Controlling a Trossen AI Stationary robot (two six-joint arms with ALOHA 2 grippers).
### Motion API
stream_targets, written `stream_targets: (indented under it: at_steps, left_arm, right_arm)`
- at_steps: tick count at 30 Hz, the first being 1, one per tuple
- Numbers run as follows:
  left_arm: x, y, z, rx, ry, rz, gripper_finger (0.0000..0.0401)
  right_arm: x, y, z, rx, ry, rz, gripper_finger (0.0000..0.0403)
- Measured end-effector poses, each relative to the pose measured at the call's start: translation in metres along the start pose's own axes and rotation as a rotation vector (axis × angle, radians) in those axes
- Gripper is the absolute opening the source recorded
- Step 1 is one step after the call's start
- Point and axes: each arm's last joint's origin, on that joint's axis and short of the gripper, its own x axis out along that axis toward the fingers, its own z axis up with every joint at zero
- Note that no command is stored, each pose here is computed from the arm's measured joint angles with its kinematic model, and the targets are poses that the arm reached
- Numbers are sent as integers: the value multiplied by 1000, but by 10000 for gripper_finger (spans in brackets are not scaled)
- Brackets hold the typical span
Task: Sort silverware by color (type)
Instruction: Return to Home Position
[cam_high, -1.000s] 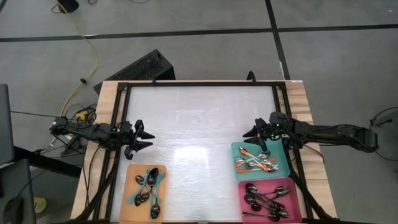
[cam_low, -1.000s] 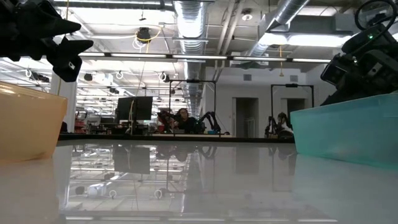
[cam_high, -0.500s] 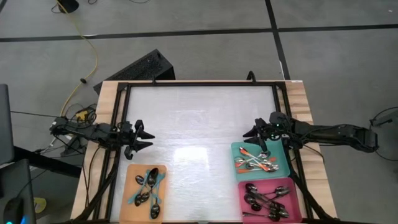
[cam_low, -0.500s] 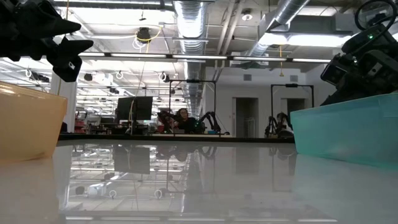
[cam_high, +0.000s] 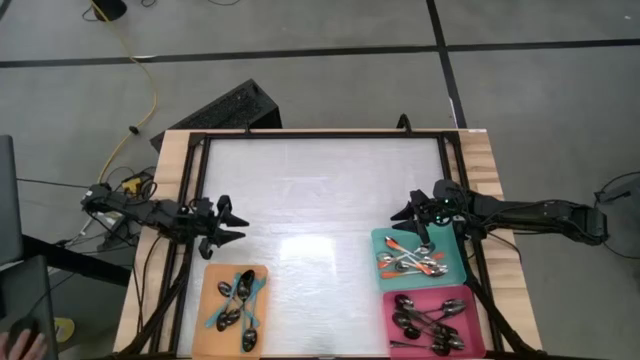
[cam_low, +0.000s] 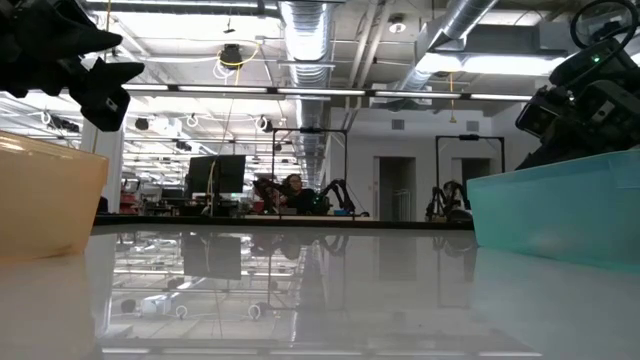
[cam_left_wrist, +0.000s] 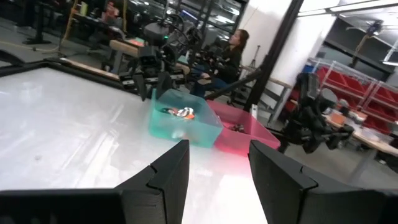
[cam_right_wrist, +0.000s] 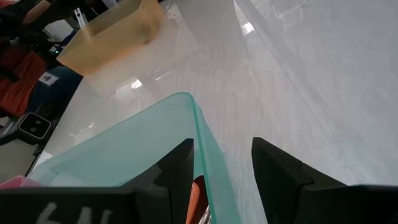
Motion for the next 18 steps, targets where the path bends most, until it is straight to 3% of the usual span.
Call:
stream_targets:
  at_steps: [18]
  left_arm:
    - [0,-1,-1,-1,7,-17,151]
  right_arm:
    - [0,0,0,0,0,0,171]
